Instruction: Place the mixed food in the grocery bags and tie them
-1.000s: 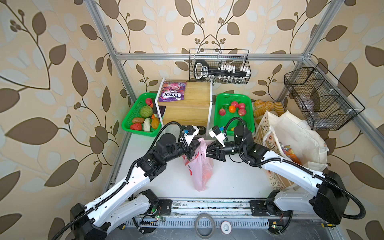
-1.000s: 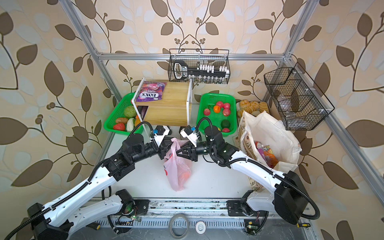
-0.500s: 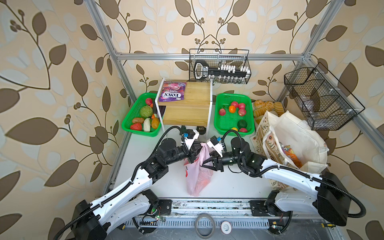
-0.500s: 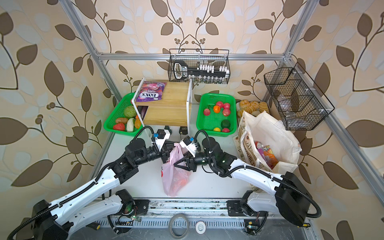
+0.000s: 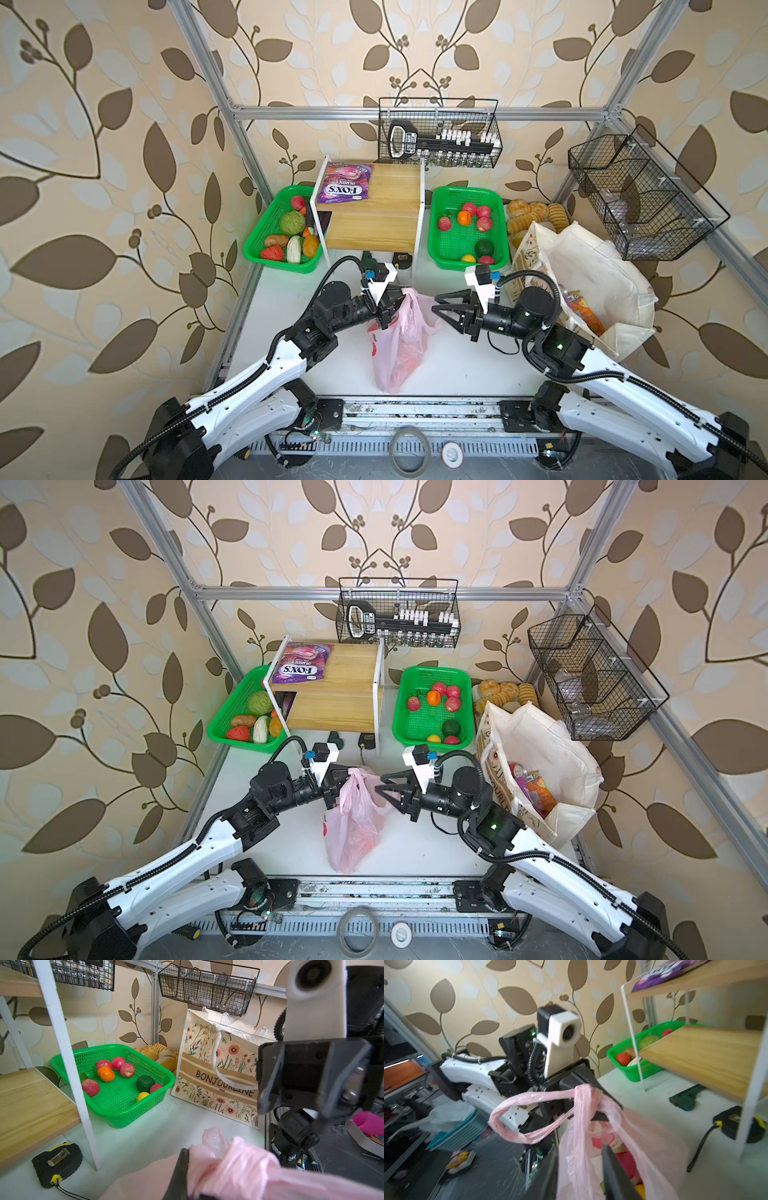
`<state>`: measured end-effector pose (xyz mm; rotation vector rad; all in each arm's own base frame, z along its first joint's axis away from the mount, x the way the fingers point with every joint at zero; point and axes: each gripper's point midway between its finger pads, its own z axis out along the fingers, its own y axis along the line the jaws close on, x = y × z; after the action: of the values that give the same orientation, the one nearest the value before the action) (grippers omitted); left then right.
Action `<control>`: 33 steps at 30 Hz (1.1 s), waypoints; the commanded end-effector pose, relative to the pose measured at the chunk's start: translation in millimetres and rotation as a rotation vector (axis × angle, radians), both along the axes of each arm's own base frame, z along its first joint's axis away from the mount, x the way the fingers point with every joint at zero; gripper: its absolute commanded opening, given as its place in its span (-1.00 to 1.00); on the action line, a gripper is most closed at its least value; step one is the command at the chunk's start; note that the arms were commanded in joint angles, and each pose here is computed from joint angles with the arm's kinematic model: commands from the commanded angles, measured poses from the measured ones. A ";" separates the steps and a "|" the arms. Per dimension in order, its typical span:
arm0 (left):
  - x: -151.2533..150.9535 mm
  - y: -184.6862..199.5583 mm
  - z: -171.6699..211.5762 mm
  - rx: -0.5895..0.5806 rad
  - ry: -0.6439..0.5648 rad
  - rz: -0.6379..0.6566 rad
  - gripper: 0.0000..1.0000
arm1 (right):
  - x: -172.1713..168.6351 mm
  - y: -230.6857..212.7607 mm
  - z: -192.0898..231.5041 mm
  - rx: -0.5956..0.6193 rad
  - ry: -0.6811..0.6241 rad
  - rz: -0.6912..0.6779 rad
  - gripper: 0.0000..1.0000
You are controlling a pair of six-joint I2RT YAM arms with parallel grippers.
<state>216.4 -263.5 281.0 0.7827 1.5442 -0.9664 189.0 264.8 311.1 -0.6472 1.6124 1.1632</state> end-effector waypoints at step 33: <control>-11.0 4.8 25.0 -0.202 0.156 -0.027 -0.79 | 21.7 54.3 -52.3 0.147 0.271 -0.134 -0.48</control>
<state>209.5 -262.4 287.5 0.6214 1.6020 -1.1640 207.6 323.4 244.5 -0.3140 1.8282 1.2986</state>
